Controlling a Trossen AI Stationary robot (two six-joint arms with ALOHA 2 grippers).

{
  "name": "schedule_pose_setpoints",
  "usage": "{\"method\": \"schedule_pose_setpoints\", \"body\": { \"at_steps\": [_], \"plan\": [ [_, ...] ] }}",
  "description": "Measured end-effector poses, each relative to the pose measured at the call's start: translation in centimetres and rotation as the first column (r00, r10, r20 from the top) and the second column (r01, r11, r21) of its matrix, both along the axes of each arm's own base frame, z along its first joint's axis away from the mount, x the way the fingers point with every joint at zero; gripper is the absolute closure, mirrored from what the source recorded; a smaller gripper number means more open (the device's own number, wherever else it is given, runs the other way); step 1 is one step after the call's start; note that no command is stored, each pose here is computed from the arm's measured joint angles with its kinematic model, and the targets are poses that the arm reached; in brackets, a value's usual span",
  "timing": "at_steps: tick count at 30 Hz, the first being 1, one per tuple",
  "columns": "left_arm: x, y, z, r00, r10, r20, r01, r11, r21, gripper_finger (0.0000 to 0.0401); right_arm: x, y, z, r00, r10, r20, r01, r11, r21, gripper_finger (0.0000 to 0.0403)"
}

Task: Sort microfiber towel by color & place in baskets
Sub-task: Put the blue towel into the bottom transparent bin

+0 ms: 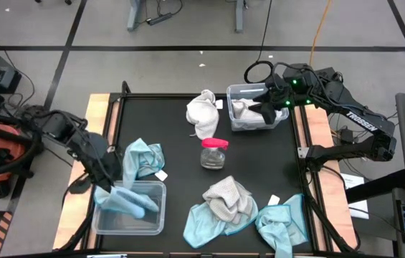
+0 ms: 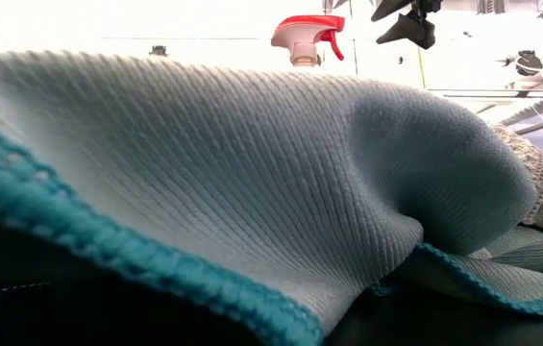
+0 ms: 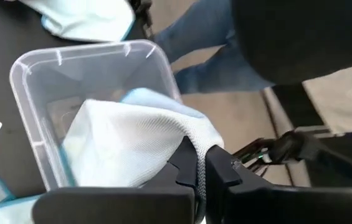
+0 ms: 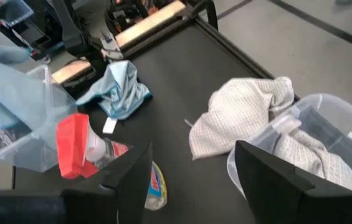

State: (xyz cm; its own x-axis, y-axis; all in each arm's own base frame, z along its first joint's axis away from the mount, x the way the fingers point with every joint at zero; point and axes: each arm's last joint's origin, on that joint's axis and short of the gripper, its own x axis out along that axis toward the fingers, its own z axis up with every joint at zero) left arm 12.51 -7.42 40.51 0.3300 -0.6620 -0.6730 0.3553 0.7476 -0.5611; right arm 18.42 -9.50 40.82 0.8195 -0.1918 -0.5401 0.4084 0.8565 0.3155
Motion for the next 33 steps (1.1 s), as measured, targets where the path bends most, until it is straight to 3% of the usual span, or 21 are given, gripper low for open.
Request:
{"method": "schedule_pose_setpoints", "body": {
  "at_steps": [10, 20, 25, 30, 33],
  "plan": [
    [1.1, -2.2, -1.7, 0.995, -0.02, -0.094, 0.035, 0.986, 0.163, 0.0362, 0.0, 0.0, 0.1, 1.0, -0.01, 0.012, 0.01, 1.0, 0.01, 0.0184],
    [1.5, -2.9, -2.3, 0.996, 0.034, -0.085, -0.011, 0.965, 0.261, 0.0221, 0.0, 0.0, 0.0, 1.0, -0.01, 0.008, 0.01, 1.0, 0.013, 0.0184],
    [1.6, -2.7, -2.3, 0.994, 0.102, -0.049, -0.081, 0.946, 0.313, 0.0182, 0.0, 0.0, 0.0, 1.0, -0.01, 0.006, 0.01, 1.0, 0.014, 0.0184],
    [1.6, -2.2, -2.5, 0.986, 0.166, -0.001, -0.151, 0.899, 0.411, 0.0178, 0.0, 0.0, 0.0, 1.0, -0.01, 0.006, 0.01, 1.0, 0.014, 0.0184],
    [1.5, -1.7, -2.6, 0.976, 0.211, 0.042, -0.204, 0.845, 0.495, 0.0178, 0.0, 0.0, 0.0, 1.0, -0.012, 0.006, 0.012, 1.0, 0.016, 0.0184]
  ]
}}
